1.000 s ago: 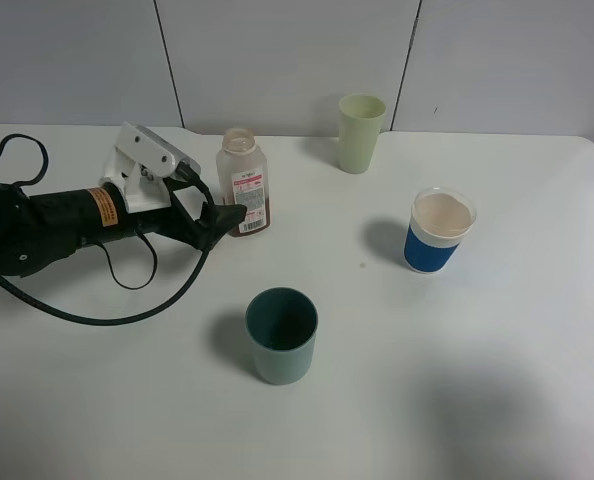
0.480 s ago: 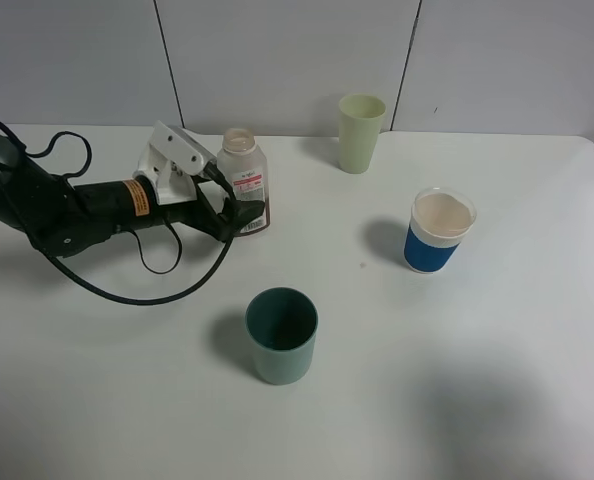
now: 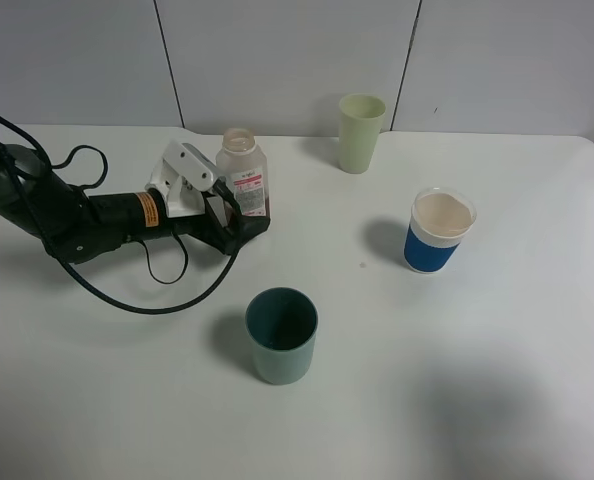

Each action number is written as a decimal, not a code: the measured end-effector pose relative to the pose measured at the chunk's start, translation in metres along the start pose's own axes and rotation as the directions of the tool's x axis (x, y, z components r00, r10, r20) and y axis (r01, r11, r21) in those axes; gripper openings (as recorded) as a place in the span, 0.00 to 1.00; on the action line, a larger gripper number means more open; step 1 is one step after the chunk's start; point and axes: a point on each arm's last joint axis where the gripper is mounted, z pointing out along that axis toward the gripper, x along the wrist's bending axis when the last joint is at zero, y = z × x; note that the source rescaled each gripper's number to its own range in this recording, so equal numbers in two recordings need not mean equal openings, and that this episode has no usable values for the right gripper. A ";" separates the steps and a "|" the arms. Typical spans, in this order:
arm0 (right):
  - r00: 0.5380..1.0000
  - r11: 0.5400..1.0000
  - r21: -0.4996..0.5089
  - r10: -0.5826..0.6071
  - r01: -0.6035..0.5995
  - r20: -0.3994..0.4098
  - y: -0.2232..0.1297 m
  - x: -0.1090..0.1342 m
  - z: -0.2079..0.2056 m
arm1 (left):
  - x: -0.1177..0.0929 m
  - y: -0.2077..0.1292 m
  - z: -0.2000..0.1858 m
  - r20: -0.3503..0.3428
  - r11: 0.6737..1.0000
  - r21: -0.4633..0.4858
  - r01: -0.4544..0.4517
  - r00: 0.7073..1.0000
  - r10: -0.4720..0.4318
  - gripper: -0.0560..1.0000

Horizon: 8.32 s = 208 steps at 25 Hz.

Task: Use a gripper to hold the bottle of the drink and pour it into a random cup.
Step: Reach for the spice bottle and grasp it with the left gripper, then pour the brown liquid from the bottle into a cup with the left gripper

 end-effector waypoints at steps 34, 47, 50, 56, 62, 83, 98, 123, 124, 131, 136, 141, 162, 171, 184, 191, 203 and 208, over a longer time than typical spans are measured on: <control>1.000 1.000 0.000 0.000 0.000 0.000 0.000 0.000 0.000 | -0.001 0.004 0.016 0.031 0.986 -0.040 0.161 0.987 -0.160 0.09; 1.000 1.000 0.000 0.000 0.000 0.000 0.000 0.000 0.000 | 0.006 0.053 -0.006 -0.073 0.990 0.024 0.136 0.988 -0.133 0.09; 1.000 1.000 0.000 0.000 0.000 0.000 0.000 0.000 0.000 | 0.005 0.068 -0.020 -0.116 0.989 0.002 0.150 0.982 -0.149 0.09; 1.000 1.000 0.000 0.000 0.000 0.000 0.000 0.000 0.000 | 0.005 0.081 -0.050 -0.264 0.967 0.014 0.255 0.934 -0.242 0.09; 1.000 1.000 0.000 0.000 0.000 0.000 0.000 0.000 0.000 | 0.005 0.094 -0.074 -0.377 0.948 0.084 0.306 0.891 -0.254 0.09; 1.000 1.000 0.000 0.000 0.000 0.000 0.000 0.000 0.000 | -0.022 0.147 -0.163 -0.506 0.964 0.104 0.246 0.847 -0.162 0.09; 1.000 1.000 0.000 0.000 0.000 0.000 0.000 0.000 0.000 | -0.074 0.154 -0.193 -0.394 0.950 0.304 0.077 0.918 0.051 0.09; 1.000 1.000 0.000 0.000 0.000 0.000 0.000 0.000 0.000 | -0.111 0.120 -0.152 0.026 0.868 0.430 -0.247 0.965 0.261 0.09; 1.000 1.000 0.000 0.000 0.000 0.000 0.000 0.000 0.000 | -0.111 0.119 -0.150 0.038 0.863 0.430 -0.266 0.960 0.277 0.09; 1.000 1.000 0.000 0.000 0.000 0.000 0.000 0.000 0.000 | -0.108 0.105 -0.141 0.077 0.807 0.405 -0.429 0.896 0.438 0.09; 1.000 1.000 0.000 0.000 0.000 0.000 0.000 0.000 0.000 | -0.105 0.095 -0.143 0.034 0.804 0.402 -0.438 0.885 0.465 0.09; 1.000 1.000 0.000 0.000 0.000 0.000 0.000 0.000 0.000 | -0.103 0.093 -0.142 -0.040 0.812 0.393 -0.432 0.874 0.485 0.09; 1.000 1.000 0.000 0.000 0.000 -0.001 0.000 0.000 0.000 | -0.150 0.076 -0.134 -0.080 0.546 0.553 -0.629 0.612 0.787 0.09; 1.000 1.000 0.000 0.000 0.000 -0.001 0.000 0.000 0.000 | -0.166 0.053 -0.125 -0.025 0.459 0.634 -0.622 0.577 0.816 0.09; 1.000 1.000 0.000 0.000 0.000 -0.001 0.000 0.000 0.000 | -0.171 0.052 -0.111 -0.055 0.434 0.687 -0.583 0.554 0.831 0.09; 1.000 1.000 0.000 0.000 0.000 -0.001 0.000 0.000 0.000 | -0.173 0.049 -0.110 -0.049 0.406 0.699 -0.588 0.527 0.848 0.09; 1.000 1.000 0.000 0.000 0.000 -0.001 0.000 0.000 0.000 | -0.181 0.057 -0.110 -0.064 0.360 0.666 -0.654 0.430 0.901 0.09; 1.000 1.000 0.000 0.000 0.000 -0.001 0.000 0.000 0.000 | -0.181 0.061 -0.110 -0.080 0.338 0.658 -0.673 0.384 0.920 0.09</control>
